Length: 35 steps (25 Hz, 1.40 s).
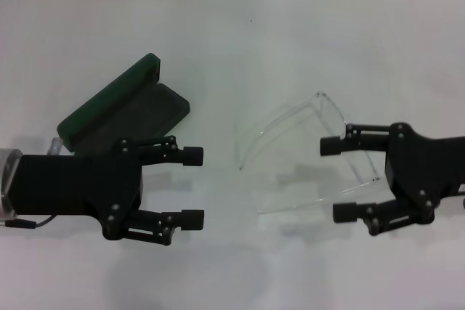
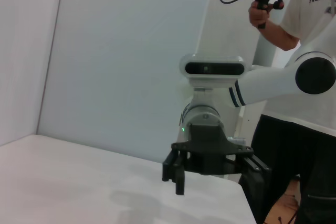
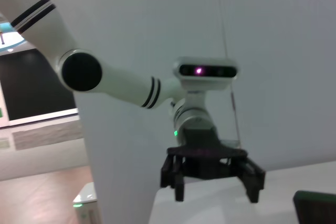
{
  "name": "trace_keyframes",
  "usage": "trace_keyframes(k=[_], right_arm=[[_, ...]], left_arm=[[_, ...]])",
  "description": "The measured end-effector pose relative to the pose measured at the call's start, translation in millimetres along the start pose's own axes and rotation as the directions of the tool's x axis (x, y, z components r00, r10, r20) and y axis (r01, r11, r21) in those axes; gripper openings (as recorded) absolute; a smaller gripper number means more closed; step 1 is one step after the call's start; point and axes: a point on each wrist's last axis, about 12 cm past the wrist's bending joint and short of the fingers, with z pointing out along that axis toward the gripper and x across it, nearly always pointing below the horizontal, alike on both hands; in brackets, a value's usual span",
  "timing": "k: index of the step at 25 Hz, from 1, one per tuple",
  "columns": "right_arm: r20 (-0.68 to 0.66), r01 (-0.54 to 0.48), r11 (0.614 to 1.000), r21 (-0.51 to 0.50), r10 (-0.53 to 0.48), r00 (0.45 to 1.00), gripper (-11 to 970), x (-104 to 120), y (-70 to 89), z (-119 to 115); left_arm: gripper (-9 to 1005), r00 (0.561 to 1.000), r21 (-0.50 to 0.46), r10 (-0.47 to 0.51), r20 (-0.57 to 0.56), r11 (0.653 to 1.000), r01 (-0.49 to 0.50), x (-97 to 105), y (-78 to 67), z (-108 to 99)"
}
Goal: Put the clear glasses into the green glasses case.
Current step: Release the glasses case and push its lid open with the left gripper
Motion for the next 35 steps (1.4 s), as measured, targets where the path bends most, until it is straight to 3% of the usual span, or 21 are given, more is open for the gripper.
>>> trace_keyframes(k=[13, 21, 26, 31, 35], right_arm=[[0.026, 0.031, 0.998, 0.053, -0.033, 0.999, 827, -4.4, -2.3, -7.5], [0.005, 0.016, 0.994, 0.108, -0.017, 1.000, 801, -0.9, -7.7, -8.3], [-0.043, -0.040, 0.970, 0.238, 0.052, 0.998, 784, -0.2, -24.5, -16.5], [-0.069, -0.063, 0.932, 0.357, 0.093, 0.993, 768, -9.9, -37.4, -36.4], [-0.041, -0.141, 0.873, 0.466, 0.180, 0.983, 755, -30.4, -45.4, -63.7]], left_arm=[[866, 0.995, -0.061, 0.083, 0.047, 0.995, -0.080, 3.6, -2.1, -2.5], [862, 0.997, -0.096, 0.042, 0.064, 0.995, -0.035, 0.4, 2.6, -4.0], [858, 0.982, -0.220, -0.122, 0.147, 0.963, 0.152, -26.5, 21.8, -15.5], [849, 0.985, -0.322, -0.137, 0.106, 0.932, 0.165, -67.3, 34.3, -25.7], [842, 0.979, -0.473, -0.203, -0.034, 0.866, 0.164, -96.5, 50.1, -26.0]])
